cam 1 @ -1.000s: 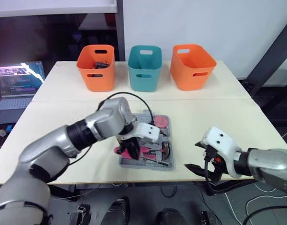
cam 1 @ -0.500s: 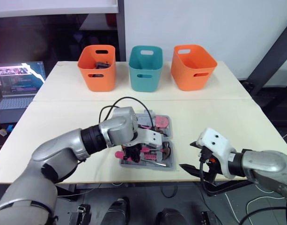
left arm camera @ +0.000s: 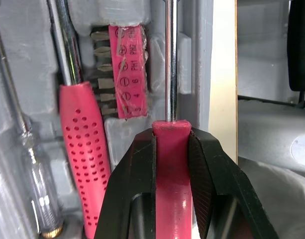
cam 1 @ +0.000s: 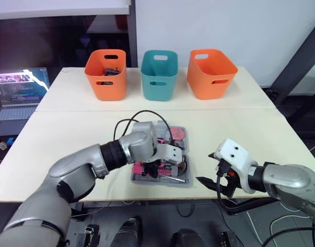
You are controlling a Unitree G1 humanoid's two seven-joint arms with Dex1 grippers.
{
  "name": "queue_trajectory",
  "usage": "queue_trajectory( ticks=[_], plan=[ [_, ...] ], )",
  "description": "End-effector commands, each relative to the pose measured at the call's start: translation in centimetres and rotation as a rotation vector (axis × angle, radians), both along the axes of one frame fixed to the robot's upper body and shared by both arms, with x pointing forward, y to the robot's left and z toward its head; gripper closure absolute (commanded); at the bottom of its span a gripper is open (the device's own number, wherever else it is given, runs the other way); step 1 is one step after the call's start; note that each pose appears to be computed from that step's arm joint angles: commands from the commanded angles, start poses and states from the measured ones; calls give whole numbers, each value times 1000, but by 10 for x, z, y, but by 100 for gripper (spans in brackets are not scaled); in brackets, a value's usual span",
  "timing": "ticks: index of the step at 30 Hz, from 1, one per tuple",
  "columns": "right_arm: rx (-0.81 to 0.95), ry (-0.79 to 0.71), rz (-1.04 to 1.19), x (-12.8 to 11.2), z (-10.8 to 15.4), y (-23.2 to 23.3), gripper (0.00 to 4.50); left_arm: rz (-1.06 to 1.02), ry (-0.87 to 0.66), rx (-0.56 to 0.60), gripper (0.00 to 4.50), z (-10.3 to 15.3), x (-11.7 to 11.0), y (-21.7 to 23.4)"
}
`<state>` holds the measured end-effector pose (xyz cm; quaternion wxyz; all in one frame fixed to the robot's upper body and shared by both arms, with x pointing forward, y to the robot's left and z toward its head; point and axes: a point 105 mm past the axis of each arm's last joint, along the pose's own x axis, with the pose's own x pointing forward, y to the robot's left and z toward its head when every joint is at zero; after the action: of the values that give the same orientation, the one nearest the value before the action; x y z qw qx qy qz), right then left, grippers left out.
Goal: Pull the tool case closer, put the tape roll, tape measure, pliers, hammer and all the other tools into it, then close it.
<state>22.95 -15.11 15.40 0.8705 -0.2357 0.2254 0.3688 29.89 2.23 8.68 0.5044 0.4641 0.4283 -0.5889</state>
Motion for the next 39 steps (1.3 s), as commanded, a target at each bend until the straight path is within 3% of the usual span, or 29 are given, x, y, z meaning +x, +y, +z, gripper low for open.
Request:
queue_trajectory(
  ticks=[1, 32, 33, 37, 39],
  plan=[
    [-5, -37, 4, 1, 6, 0, 0, -11, 4, -19, 410, 2, -4, -6],
    [-53, -63, 4, 13, 8, -7, 0, 56, -6, -96, 410, -7, -4, -22],
    [-54, -63, 5, 14, 8, -7, 0, 60, -15, -96, 307, -7, -2, -21],
    [-28, -9, 22, 9, 4, -4, 0, 51, -80, -106, 143, 7, 13, -15],
    [-26, 5, 43, 6, 3, -1, 0, 49, -82, -117, 143, 13, 16, -13]
  ],
)
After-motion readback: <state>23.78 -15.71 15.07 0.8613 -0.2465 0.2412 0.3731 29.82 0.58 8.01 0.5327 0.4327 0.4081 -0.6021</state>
